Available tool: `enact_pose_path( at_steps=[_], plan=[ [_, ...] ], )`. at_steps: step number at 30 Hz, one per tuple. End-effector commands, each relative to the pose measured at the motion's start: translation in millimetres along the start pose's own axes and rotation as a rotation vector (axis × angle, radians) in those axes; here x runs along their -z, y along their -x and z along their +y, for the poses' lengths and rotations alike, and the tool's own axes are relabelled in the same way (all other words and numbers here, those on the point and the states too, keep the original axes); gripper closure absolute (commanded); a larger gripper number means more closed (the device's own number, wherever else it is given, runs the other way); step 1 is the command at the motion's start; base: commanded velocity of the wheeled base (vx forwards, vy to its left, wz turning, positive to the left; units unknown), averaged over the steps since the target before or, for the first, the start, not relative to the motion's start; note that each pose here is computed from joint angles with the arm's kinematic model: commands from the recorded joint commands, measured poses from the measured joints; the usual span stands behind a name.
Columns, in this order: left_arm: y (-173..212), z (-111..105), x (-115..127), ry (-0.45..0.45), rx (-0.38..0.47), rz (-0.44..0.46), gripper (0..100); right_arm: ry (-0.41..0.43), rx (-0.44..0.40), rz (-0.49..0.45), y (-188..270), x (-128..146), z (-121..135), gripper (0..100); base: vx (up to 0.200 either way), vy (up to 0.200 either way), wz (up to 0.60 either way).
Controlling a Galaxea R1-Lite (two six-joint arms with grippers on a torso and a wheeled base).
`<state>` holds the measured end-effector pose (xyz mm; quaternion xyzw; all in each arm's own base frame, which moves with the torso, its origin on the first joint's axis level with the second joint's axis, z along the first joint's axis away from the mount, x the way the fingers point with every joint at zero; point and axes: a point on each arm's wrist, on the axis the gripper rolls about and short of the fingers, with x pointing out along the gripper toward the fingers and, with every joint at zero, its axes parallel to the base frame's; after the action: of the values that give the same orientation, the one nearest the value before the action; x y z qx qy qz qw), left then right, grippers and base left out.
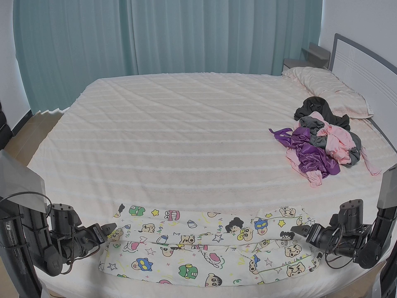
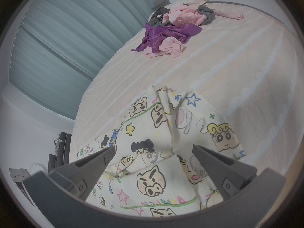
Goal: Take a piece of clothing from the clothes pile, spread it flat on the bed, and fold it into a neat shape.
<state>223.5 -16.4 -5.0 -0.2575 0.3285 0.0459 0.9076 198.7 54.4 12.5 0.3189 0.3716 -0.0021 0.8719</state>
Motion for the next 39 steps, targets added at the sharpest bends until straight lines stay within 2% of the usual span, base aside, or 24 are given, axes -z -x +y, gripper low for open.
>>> enact_pose_path(
  at_steps=[1, 4, 11, 12, 16, 28, 36, 39],
  plan=[
    [14, 4, -1, 0.014, -0.001, -0.021, 0, -0.016, 0.030, 0.010, 1, 2, -7, 0, 0.000, 0.000, 0.00],
    [17, 3, -5, 0.026, 0.007, -0.044, 0, -0.020, 0.049, 0.034, -11, 6, -10, 0, 0.000, 0.000, 0.00],
    [20, 1, -8, 0.040, 0.020, -0.065, 0, -0.018, 0.021, 0.002, -38, 6, -12, 0, 0.000, 0.000, 0.00],
    [20, 1, -8, 0.045, 0.020, -0.065, 0, -0.017, 0.023, 0.002, -43, 6, -13, 100, 0.000, 0.000, 0.00],
    [20, 1, -8, 0.056, 0.020, -0.063, 0, -0.016, 0.021, 0.000, -47, 7, -14, 100, 0.000, 0.000, 0.00],
    [20, 1, -9, 0.056, 0.019, -0.068, 0, -0.043, 0.034, -0.056, -25, 1, -20, 100, 0.000, 0.000, 0.00],
    [27, -3, -15, 0.046, 0.042, -0.109, 0, -0.053, 0.090, -0.033, -20, 1, -25, 100, 0.000, 0.000, 0.00],
    [27, -5, -18, 0.040, 0.055, -0.126, 0, -0.052, 0.087, -0.023, -19, 2, -24, 100, 0.000, 0.000, 0.00]
  ],
)
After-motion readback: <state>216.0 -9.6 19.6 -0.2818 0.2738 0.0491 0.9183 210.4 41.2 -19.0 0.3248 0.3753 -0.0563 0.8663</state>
